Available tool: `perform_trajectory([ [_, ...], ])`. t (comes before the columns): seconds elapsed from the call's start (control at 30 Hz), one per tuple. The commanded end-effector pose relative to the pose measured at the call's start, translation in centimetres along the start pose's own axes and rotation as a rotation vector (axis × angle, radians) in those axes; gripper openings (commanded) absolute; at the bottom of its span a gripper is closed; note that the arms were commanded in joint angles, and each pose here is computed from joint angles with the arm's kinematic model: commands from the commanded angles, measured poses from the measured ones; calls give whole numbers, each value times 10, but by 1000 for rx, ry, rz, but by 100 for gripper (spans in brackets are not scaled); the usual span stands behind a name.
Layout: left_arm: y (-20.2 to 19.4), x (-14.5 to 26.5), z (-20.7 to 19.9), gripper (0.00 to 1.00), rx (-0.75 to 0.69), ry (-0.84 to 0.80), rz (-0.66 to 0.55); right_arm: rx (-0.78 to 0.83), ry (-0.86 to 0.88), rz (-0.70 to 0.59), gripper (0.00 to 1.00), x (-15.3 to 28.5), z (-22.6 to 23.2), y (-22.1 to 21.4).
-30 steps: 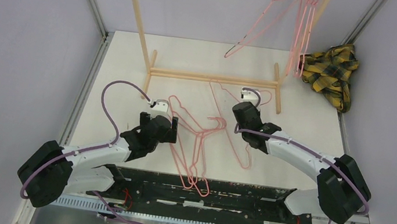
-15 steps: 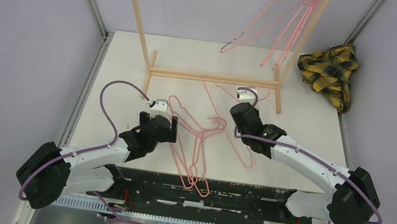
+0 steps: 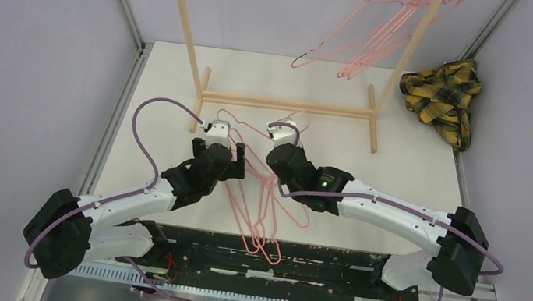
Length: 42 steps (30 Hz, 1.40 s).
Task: Organize the hangers
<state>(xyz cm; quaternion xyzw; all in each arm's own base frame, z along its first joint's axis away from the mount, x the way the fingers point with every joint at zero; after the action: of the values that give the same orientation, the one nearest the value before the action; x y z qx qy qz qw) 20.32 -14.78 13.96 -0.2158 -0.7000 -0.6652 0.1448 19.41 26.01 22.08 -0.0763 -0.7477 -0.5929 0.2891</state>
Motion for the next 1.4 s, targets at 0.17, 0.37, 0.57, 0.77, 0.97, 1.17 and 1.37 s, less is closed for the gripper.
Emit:
perform_trajectory([
  [0.17,6,-15,-11,99,-28,-10,-25,-106,319,-124,1,52,16,44],
  [0.37,0,-24,-14,99,-45,-3,-4,-102,623,-159,1,87,27,59],
  [0.57,2,-25,-16,99,-54,-9,-7,-90,776,-140,1,90,43,56],
  [0.77,11,-13,-13,99,-35,-20,-19,-113,532,-205,1,73,27,64],
  [0.97,28,23,-2,99,54,-87,-98,-119,316,-332,1,57,16,88],
  [1.17,41,53,16,99,105,-90,-183,-146,298,-432,1,53,28,124],
  [1.37,34,52,16,99,136,-110,-195,-184,233,-592,1,50,36,185],
])
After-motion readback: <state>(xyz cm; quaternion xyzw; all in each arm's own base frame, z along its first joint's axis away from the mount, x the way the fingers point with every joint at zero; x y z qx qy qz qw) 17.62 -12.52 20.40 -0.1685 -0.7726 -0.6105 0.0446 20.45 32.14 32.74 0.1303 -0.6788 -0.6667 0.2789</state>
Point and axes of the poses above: each gripper's point midway between its finger pads, its own x axis back along the fingers, its own z axis along the line the jaws close on, y = z × x, the point moved 8 cm from there along x, back along the fingers, and after that the axes turned 4 degrees about -x, right-handed, at the moved point
